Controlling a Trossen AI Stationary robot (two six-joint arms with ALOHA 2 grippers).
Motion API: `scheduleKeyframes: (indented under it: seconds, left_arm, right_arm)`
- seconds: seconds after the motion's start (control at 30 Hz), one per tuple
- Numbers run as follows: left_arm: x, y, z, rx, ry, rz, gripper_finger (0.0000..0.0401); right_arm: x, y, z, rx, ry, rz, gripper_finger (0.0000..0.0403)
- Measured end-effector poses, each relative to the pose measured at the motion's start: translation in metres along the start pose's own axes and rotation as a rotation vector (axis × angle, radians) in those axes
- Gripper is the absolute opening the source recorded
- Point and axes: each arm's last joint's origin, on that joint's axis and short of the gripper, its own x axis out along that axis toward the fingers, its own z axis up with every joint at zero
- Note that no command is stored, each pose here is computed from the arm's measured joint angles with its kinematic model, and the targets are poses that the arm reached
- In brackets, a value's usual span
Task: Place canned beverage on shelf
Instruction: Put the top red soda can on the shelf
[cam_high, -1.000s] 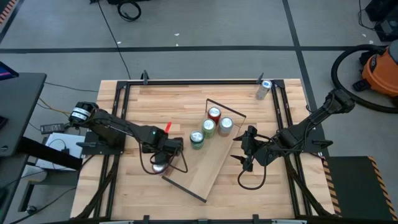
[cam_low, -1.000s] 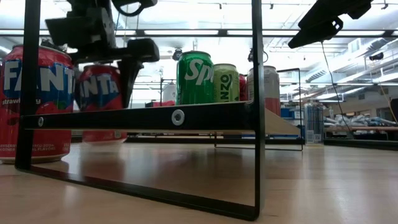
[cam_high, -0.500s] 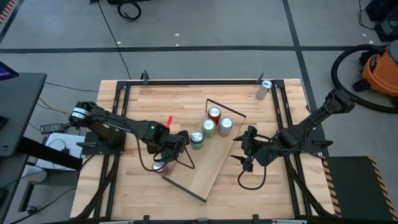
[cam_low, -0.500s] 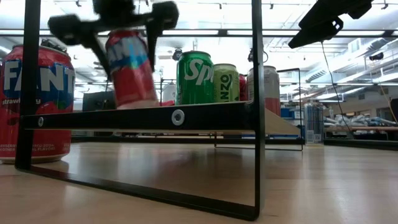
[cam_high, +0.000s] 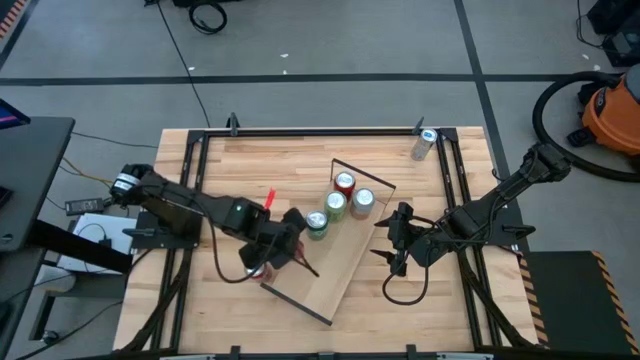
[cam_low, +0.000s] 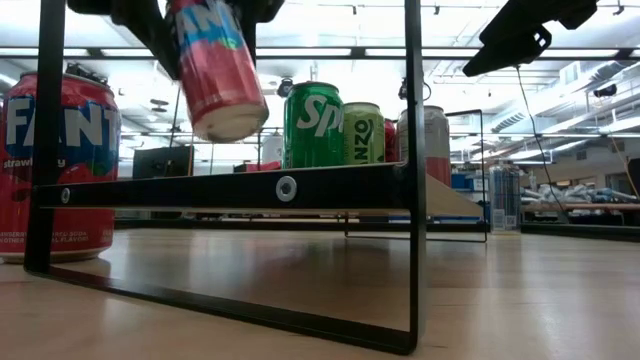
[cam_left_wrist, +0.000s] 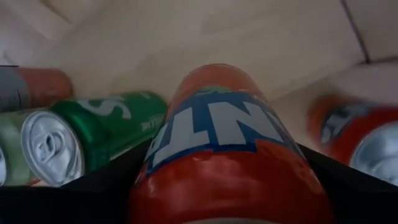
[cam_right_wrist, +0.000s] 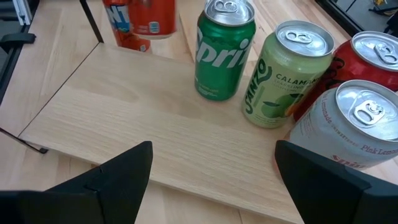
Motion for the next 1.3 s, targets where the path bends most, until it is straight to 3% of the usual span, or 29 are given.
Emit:
scheduleKeyframes:
  seconds: [0.3,0.53,0.83,1.13,1.3]
  left_arm:
    - [0.005,-0.001,0.016,-0.156,-0.079,0.039,0.0311]
    - [0.015,0.004,0.035,-0.173,-0.098,0.040,0.0311]
    - [0.023,0.037,0.058,-0.230,-0.098,0.057,0.0311]
    - [0.022,0.073,0.065,-0.364,-0.100,0.077,0.0311]
    - [0.025,0.088,0.060,-0.434,-0.140,0.019,0.0311]
  right_arm:
    - [0.000,0.001,0.002,0.008,-0.022,0.012,0.0349]
    - [0.000,0.002,0.003,0.003,-0.019,0.024,0.0349]
    - [-0.006,-0.001,-0.001,0.071,0.063,0.108,0.0349]
    - [-0.028,-0.009,-0.016,0.147,0.185,0.102,0.0349]
    - [-0.038,-0.006,-0.020,0.161,0.218,0.150,0.0349]
